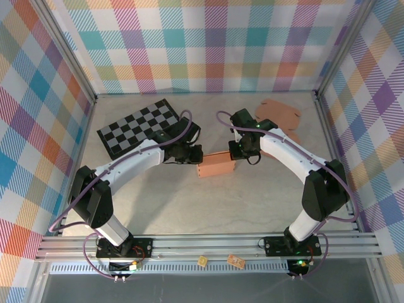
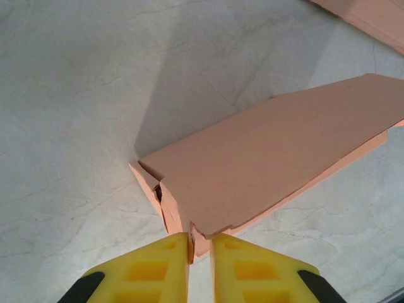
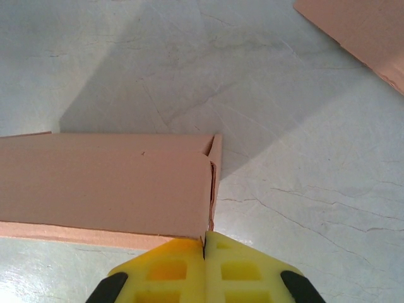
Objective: Fold the paper box
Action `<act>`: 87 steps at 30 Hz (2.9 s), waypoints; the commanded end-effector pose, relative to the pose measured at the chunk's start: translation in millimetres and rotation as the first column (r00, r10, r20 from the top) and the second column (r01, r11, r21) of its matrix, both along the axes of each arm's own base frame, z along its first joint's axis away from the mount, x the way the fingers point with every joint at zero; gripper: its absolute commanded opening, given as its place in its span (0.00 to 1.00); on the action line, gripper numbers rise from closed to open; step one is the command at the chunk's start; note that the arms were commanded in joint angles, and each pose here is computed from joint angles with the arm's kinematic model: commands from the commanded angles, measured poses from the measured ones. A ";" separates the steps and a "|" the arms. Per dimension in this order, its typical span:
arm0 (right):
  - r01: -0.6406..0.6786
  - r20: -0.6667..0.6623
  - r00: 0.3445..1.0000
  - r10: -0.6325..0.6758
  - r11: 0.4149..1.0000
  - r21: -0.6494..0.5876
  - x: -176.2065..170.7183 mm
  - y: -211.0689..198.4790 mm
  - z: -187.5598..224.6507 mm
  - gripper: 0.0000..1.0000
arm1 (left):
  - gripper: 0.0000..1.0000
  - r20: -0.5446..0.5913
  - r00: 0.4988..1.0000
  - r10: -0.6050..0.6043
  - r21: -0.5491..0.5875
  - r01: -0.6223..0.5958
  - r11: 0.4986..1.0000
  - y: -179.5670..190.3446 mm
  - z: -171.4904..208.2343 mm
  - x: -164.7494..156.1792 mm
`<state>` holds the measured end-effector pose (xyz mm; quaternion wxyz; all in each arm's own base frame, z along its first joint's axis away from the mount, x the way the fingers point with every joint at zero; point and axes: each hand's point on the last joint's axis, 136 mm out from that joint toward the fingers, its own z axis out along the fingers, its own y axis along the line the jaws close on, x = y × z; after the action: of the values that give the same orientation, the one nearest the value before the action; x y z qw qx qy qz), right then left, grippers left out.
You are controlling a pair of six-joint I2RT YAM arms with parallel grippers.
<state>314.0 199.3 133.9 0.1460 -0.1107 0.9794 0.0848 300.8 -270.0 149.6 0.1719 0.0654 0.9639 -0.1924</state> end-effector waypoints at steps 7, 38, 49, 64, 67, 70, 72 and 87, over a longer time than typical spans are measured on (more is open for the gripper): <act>0.019 -0.039 0.999 -0.019 1.000 -0.016 -4.0 -0.5 5.1 0.00 | 0.16 -0.077 0.997 0.028 -0.029 -0.030 0.999 -8.3 1.8 -4.8; 0.040 -0.095 0.995 -0.042 0.999 -0.015 -3.1 -2.0 7.2 0.00 | 0.16 -0.157 0.987 0.041 -0.017 -0.044 0.999 -6.3 -0.8 -13.3; 0.046 -0.094 0.994 -0.047 0.999 -0.017 -2.5 -2.4 7.3 0.00 | 0.13 -0.184 0.982 0.038 -0.021 -0.043 0.999 -10.0 1.0 -14.2; 0.045 -0.094 0.995 -0.046 0.999 -0.014 -2.3 -1.8 5.9 0.00 | 0.11 -0.220 0.975 0.032 -0.018 -0.037 0.999 -8.2 -12.5 -22.5; 0.043 -0.093 0.995 -0.043 0.999 -0.012 -3.1 -1.5 4.6 0.00 | 0.11 -0.205 0.978 0.027 -0.033 -0.035 0.999 -8.6 -16.8 -22.3; 0.039 -0.090 0.995 -0.040 0.999 -0.013 -4.1 -2.7 1.5 0.00 | 0.11 -0.196 0.981 0.012 -0.030 -0.018 0.999 -9.1 -20.9 -23.1; 0.035 -0.080 0.996 -0.036 0.999 -0.013 -5.0 -4.2 0.1 0.00 | 0.11 -0.196 0.980 0.010 -0.020 -0.015 1.000 -7.1 -24.8 -25.5; 0.082 -0.059 0.995 -0.078 0.994 0.069 -18.9 -4.6 26.6 0.38 | 0.11 -0.196 0.981 0.009 0.009 -0.007 1.000 -5.5 -31.3 -26.4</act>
<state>304.6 193.1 143.1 0.1243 -0.0809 0.9845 0.0940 279.6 -277.6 120.3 0.0826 0.0360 0.9746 -0.2049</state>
